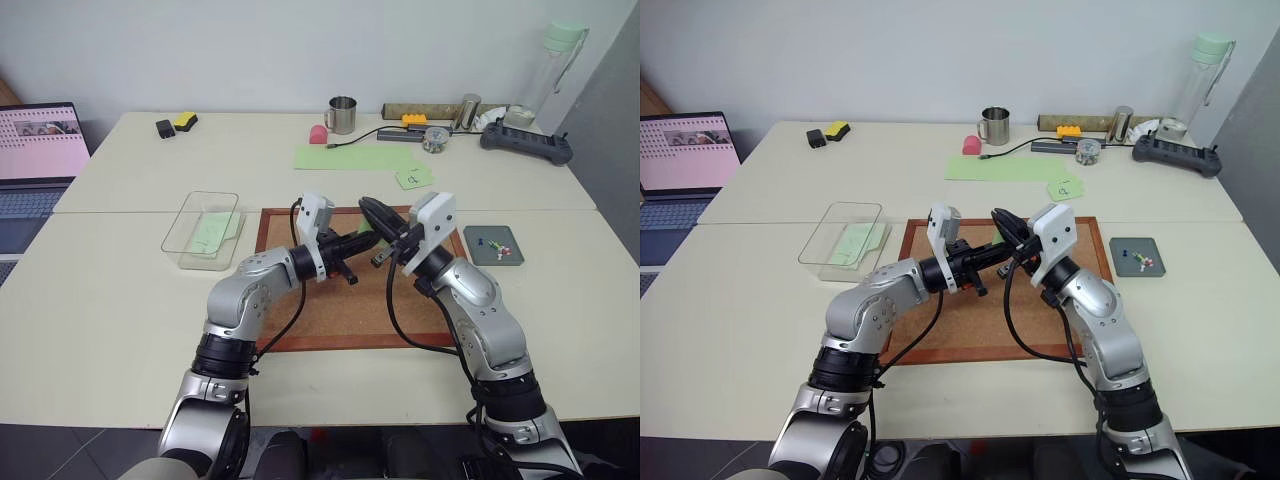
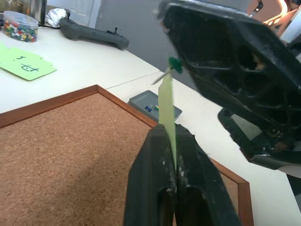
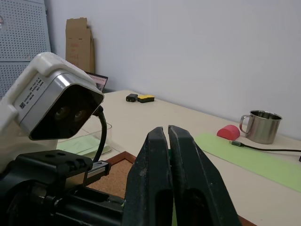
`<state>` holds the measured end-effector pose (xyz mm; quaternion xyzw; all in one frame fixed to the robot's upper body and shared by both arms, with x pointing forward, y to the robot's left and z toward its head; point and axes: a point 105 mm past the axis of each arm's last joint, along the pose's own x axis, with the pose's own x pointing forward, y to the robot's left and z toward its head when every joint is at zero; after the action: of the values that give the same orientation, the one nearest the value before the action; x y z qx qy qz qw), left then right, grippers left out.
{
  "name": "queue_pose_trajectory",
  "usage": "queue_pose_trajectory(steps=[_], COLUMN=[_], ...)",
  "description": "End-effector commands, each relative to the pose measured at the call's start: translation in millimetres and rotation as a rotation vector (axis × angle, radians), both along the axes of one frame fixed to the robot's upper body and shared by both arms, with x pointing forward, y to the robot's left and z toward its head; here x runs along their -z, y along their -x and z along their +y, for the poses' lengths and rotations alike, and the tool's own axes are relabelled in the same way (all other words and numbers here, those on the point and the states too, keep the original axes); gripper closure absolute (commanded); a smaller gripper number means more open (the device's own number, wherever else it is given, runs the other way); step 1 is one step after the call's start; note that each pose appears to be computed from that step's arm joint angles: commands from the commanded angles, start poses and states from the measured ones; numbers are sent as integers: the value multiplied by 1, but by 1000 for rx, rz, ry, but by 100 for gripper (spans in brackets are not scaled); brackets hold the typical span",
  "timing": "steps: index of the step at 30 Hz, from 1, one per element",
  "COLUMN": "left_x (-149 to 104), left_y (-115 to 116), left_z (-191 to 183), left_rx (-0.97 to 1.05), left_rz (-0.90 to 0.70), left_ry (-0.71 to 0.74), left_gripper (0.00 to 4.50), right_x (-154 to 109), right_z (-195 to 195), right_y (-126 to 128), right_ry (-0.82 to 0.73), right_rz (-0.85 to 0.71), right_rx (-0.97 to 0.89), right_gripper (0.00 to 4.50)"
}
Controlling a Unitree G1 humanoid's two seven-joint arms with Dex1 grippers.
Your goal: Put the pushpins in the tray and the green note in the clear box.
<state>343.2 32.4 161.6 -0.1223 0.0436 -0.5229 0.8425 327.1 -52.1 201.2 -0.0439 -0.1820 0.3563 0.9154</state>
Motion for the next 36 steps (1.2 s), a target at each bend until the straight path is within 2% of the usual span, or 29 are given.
queue_pose_trajectory(steps=[1,5,11,15,18,22,25,29,36], left_x=[-6,7,2,-4,-15,-14,-23,-25,-18], left_y=[-7,-21,-24,-12,-1,8,13,14,14], left_z=[8,20,19,7,-4,-13,-21,-27,-24], left_rx=[-44,-129,-122,-35,55,154,191,212,214], left_rz=[11,66,49,-128,-272,-519,-564,-588,-582], left_ry=[36,-1,4,-121,-195,-379,-354,-360,-380], left_gripper=[448,448,448,448,448,448,448,448,448], right_x=[-15,-16,-17,-12,0,22,40,57,63], right_z=[-2,-6,-16,-50,-97,-158,-187,-213,-219], right_y=[7,6,3,-12,-26,-33,-36,-44,-55], right_ry=[-17,-19,-27,-39,-37,-65,-49,-101,-166], right_rz=[-67,-73,-75,-38,27,152,247,337,392], right_rx=[-1,13,55,226,426,601,659,709,685], right_gripper=[450,450,450,450,450,450,450,450,450])
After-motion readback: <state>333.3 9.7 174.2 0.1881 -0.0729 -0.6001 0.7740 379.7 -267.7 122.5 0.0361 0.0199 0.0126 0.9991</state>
